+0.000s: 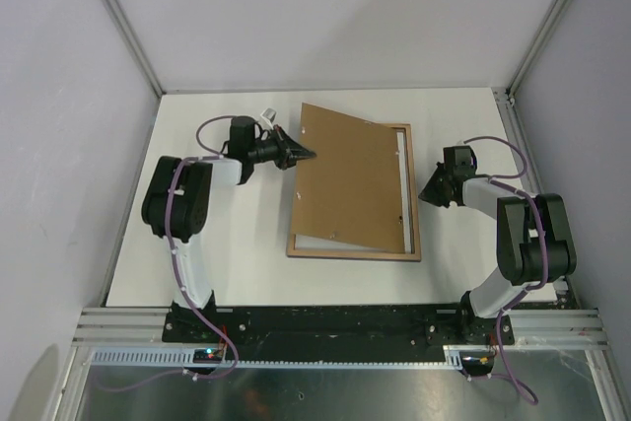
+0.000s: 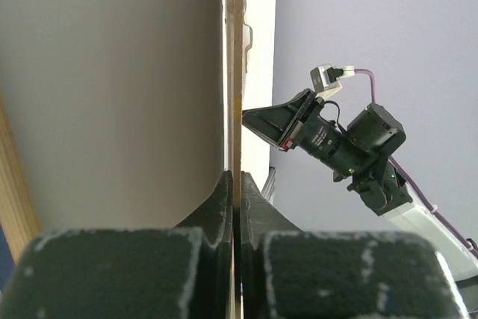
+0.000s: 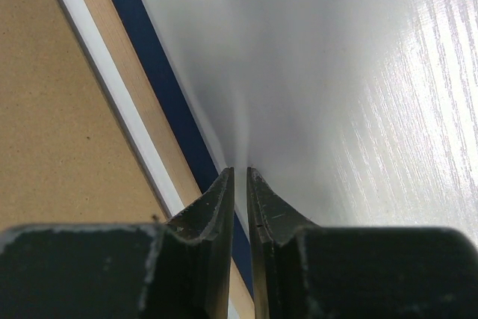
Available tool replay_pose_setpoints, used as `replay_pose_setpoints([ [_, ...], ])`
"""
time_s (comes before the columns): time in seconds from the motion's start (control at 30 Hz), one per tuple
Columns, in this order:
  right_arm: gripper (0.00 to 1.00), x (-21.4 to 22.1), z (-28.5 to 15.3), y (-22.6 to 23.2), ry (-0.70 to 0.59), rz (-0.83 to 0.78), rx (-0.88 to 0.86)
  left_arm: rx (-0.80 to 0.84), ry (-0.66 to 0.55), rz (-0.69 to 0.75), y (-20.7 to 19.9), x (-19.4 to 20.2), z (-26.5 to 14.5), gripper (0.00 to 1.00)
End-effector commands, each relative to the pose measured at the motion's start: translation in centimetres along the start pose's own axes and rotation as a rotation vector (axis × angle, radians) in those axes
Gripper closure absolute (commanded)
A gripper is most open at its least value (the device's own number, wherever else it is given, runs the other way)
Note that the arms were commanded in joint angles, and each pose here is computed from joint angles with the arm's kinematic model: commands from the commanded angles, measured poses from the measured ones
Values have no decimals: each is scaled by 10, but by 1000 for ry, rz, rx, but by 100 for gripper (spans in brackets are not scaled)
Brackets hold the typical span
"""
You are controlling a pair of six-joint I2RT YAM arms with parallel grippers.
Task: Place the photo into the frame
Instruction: Place the backboard on the frame body.
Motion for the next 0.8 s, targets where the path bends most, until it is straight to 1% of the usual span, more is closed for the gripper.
replay_pose_setpoints([
  [0.0,83,5,4,-4,32,-28,33,110,7,88,-28,-12,4,100],
  [0.37,83,9,7,0,42,-38,23,118,40,99,-21,-7,14,100],
  [0.77,83,11,8,3,54,-49,21,117,64,79,-11,2,26,100],
])
Point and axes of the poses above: each gripper's point midway between its finger pads, its own z axis out along the fingers, its own y axis along the line the jaws close on, x = y × z, the point moved 8 cm from there along -z, back along the fingers
